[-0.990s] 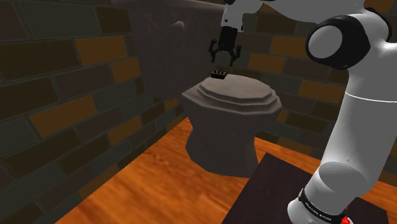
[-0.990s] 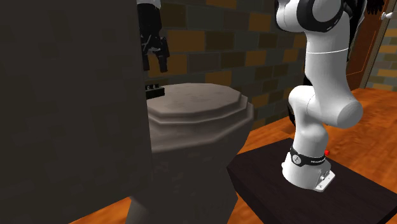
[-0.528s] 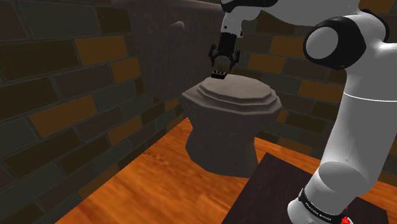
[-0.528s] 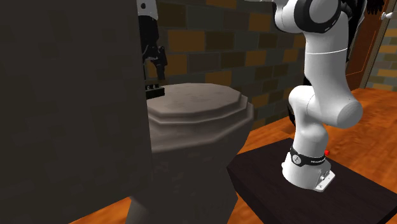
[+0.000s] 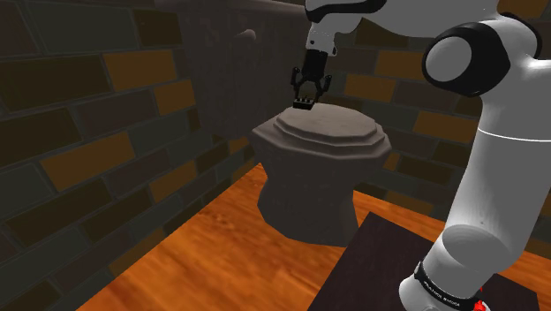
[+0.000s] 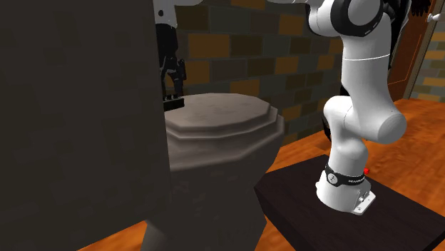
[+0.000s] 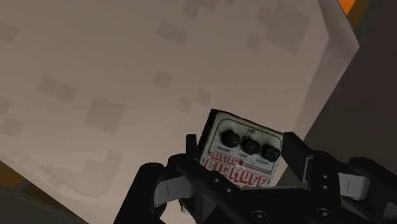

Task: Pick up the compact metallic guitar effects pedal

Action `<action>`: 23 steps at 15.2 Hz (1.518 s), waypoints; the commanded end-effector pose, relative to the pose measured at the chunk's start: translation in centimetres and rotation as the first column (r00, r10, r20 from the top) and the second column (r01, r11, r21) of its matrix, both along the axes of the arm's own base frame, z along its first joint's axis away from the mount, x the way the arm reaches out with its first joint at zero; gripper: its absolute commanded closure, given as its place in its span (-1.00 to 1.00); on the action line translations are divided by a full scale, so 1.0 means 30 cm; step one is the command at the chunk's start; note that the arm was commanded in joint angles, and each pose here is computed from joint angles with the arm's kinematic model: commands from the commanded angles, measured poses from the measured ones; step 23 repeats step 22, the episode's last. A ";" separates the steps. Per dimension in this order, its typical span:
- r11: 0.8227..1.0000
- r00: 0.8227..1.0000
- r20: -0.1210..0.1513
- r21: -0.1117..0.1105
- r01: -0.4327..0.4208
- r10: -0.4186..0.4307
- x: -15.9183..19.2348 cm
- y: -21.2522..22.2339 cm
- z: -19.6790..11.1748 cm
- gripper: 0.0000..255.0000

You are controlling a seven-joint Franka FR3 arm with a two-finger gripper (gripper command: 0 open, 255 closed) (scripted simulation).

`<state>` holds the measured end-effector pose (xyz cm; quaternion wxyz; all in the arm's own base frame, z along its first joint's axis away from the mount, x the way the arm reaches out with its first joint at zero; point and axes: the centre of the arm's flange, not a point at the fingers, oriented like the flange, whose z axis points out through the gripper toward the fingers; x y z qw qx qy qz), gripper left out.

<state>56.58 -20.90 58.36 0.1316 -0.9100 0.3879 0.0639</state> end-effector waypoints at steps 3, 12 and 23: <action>1.000 1.000 -0.001 0.000 0.000 0.000 0.000 -0.001 -0.002 1.00; 1.000 1.000 -0.001 0.000 0.000 0.000 -0.001 -0.004 0.121 1.00; 1.000 1.000 -0.001 0.000 0.000 0.000 -0.001 -0.003 0.264 1.00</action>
